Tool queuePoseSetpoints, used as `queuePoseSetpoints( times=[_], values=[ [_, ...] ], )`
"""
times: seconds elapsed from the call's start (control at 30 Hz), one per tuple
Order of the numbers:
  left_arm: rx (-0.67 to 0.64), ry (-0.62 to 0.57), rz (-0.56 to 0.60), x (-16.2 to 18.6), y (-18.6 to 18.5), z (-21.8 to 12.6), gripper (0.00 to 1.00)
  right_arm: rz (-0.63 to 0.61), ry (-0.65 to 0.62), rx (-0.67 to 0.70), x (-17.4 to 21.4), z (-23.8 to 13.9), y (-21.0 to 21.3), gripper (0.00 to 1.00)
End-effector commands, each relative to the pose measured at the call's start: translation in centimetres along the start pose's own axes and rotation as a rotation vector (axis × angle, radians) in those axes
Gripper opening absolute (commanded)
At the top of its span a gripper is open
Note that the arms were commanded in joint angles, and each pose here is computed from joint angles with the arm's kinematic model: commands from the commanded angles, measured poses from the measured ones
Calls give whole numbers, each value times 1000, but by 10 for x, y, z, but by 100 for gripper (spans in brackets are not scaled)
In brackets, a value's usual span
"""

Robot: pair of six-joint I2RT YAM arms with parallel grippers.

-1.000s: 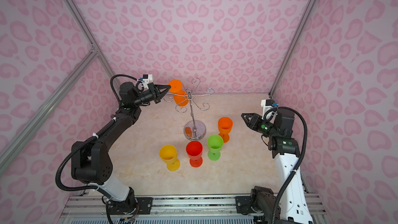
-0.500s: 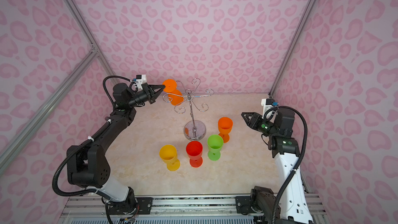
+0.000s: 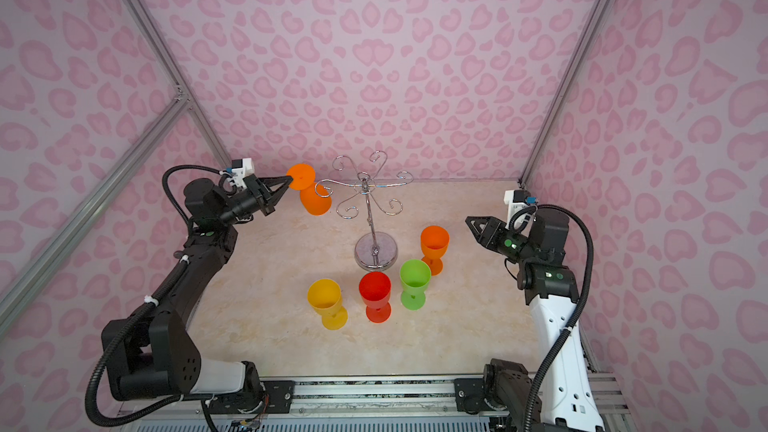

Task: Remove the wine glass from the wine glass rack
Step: 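Raise the orange glass with the left gripper while the right gripper reaches toward it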

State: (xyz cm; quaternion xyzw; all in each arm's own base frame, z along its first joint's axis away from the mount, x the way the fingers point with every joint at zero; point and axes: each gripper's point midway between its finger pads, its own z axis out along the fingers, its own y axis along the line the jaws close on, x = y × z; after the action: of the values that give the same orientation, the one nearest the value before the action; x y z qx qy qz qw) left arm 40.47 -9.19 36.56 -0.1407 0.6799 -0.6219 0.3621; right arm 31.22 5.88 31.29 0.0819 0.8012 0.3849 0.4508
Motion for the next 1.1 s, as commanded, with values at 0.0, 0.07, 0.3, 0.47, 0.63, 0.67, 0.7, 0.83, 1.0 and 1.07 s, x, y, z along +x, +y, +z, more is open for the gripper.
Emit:
queuePoseSetpoints(
  times=[0.0, 0.07, 0.3, 0.47, 0.63, 0.67, 0.7, 0.83, 1.0, 1.07],
  values=[
    [24, -40, 74, -2, -24, -30, 2, -6, -2, -12, 0, 0, 1, 37],
    [25, -84, 102, -4, -39, -51, 3, -7, -7, -11, -1, 0, 2, 37],
    [120, -173, 272, 10, -139, -91, 3, -57, -130, -71, -23, -14, 26, 35],
    [241, -188, 378, 27, -213, -101, 3, -56, -248, -214, -45, -25, 57, 34],
    [407, -94, 430, 53, -279, -89, 3, -76, -318, -322, -58, -30, 83, 33],
    [442, -77, 423, 57, -287, -85, 3, -86, -316, -335, -58, -29, 88, 33],
    [476, -53, 409, 63, -293, -80, 3, -94, -310, -350, -57, -26, 95, 33],
    [573, 76, 325, 89, -297, -50, 3, -161, -302, -414, -52, -18, 125, 33],
    [695, 195, 169, 113, -291, -16, 3, -201, -298, -525, -46, -10, 152, 37],
    [753, 231, 115, 122, -293, -7, 3, -208, -299, -563, -45, -8, 158, 39]
  ],
)
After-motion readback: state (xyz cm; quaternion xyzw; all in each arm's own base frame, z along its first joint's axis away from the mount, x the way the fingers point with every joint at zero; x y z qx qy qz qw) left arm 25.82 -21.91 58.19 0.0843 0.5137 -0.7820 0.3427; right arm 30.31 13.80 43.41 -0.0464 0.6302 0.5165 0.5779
